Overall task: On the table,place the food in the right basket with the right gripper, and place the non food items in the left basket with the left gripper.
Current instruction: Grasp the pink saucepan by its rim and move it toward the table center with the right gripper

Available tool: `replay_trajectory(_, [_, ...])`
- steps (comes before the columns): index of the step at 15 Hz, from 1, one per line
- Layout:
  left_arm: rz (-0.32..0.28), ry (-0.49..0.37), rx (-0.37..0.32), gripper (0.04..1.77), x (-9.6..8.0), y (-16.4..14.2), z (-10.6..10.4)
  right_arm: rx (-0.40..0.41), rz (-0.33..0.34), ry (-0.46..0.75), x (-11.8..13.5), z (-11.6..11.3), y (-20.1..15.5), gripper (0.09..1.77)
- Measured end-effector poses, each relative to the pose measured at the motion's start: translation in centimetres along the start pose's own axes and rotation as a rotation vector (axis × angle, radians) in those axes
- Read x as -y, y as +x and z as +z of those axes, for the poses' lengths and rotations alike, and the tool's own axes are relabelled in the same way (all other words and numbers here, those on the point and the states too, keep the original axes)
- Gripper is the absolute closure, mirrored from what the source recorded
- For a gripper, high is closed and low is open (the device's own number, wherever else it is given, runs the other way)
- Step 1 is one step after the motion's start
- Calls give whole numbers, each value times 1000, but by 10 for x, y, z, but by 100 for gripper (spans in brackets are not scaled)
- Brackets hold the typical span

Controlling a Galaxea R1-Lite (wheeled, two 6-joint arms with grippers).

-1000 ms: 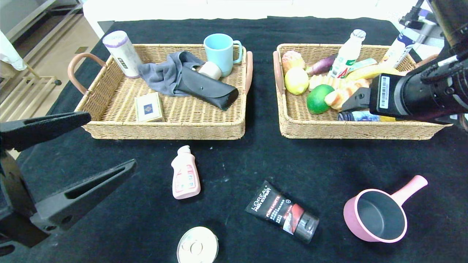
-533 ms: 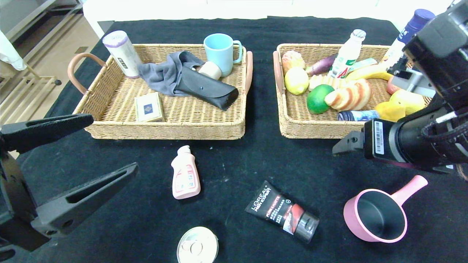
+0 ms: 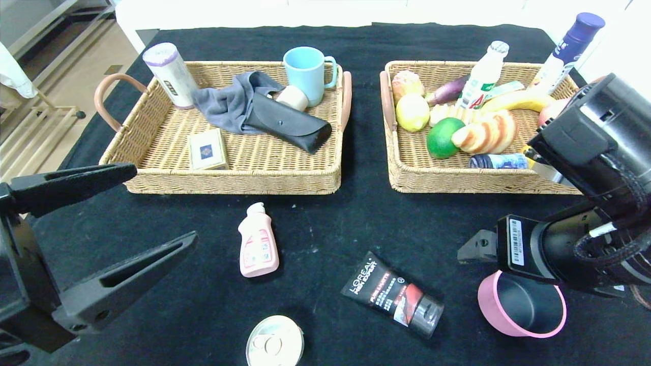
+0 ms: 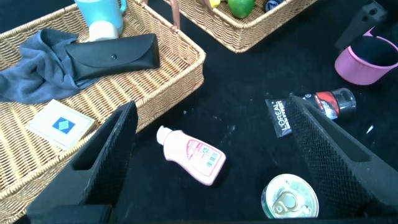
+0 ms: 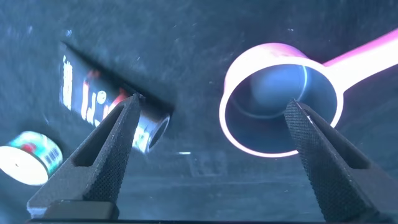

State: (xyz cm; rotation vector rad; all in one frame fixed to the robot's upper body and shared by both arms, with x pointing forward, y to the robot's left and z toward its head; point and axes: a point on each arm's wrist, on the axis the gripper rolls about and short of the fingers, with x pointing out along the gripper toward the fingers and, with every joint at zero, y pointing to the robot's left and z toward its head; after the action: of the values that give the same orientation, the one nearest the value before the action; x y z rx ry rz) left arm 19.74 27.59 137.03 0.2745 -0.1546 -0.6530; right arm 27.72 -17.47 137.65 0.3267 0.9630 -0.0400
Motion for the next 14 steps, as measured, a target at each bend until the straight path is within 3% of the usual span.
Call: replay_trajectory(14, [-5, 5, -3, 9, 1, 0, -1, -45, -73, 61, -7, 4, 44, 15])
